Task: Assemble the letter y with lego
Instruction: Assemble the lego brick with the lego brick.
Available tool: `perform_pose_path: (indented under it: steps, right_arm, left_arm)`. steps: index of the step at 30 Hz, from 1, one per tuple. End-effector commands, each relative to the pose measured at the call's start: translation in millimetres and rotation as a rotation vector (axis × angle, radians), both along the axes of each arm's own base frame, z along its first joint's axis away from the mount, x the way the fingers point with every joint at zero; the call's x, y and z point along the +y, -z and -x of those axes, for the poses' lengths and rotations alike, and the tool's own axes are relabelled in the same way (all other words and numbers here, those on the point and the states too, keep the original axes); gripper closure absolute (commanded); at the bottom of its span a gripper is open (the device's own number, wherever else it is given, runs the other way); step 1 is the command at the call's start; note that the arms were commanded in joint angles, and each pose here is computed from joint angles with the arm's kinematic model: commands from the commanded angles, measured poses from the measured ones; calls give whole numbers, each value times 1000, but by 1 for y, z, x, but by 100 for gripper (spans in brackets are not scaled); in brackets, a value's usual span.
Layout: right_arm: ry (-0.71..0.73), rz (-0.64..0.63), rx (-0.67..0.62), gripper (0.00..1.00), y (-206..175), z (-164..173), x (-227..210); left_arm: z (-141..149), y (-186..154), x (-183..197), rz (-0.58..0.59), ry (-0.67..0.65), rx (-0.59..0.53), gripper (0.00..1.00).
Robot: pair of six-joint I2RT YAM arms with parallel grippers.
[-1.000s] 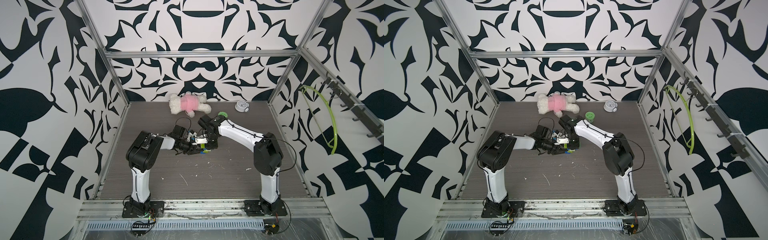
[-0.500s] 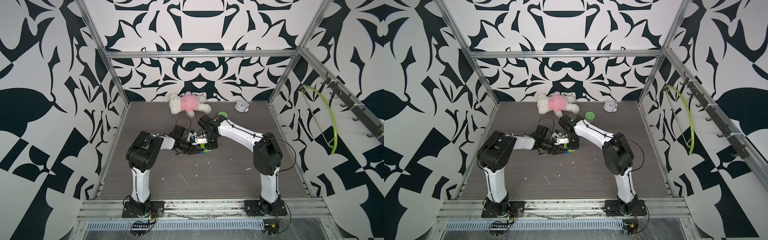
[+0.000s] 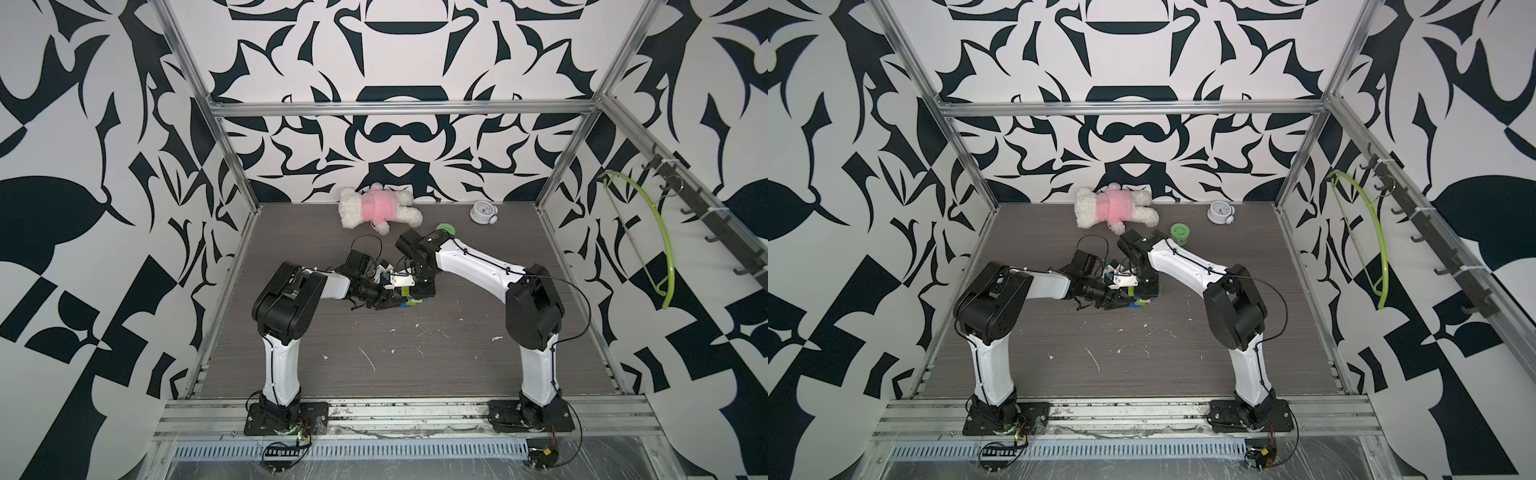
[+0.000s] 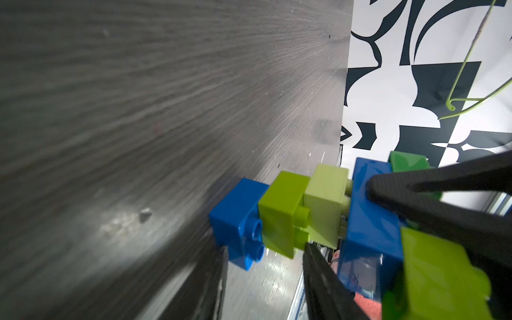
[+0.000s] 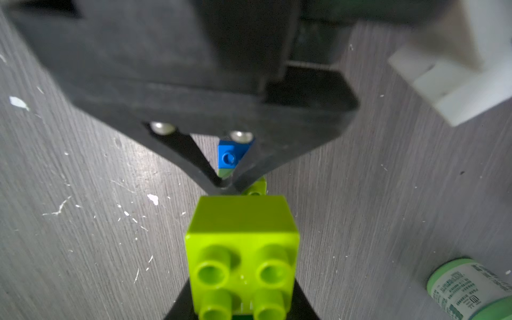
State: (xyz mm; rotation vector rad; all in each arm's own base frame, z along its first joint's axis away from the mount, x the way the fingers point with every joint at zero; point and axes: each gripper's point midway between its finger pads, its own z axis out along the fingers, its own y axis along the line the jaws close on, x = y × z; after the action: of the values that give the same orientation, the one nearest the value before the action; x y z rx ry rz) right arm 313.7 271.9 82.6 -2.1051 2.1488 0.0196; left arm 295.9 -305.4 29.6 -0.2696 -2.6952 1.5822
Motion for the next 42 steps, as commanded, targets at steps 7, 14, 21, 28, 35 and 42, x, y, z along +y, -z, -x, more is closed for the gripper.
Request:
perform_pose_path:
  steps: [7, 14, 21, 28, 35, 42]
  right_arm:
    - [15, 73, 110, 96, 44, 15, -8]
    - [15, 62, 93, 95, 37, 11, -6]
    - [18, 32, 62, 88, 22, 7, -1]
    - [15, 1, 36, 78, 10, 3, 3]
    - [10, -25, 13, 67, 1, 1, 6]
    - [4, -41, 5, 59, -3, 3, 6]
  left_arm:
    - [45, 110, 69, -444, -116, 230, 54]
    - [45, 110, 69, -445, -116, 229, 54]
    - [45, 111, 69, -450, -116, 228, 54]
    - [45, 112, 70, -454, -116, 229, 54]
    - [45, 112, 71, -459, -116, 228, 54]
    - [45, 113, 71, -460, -115, 230, 54]
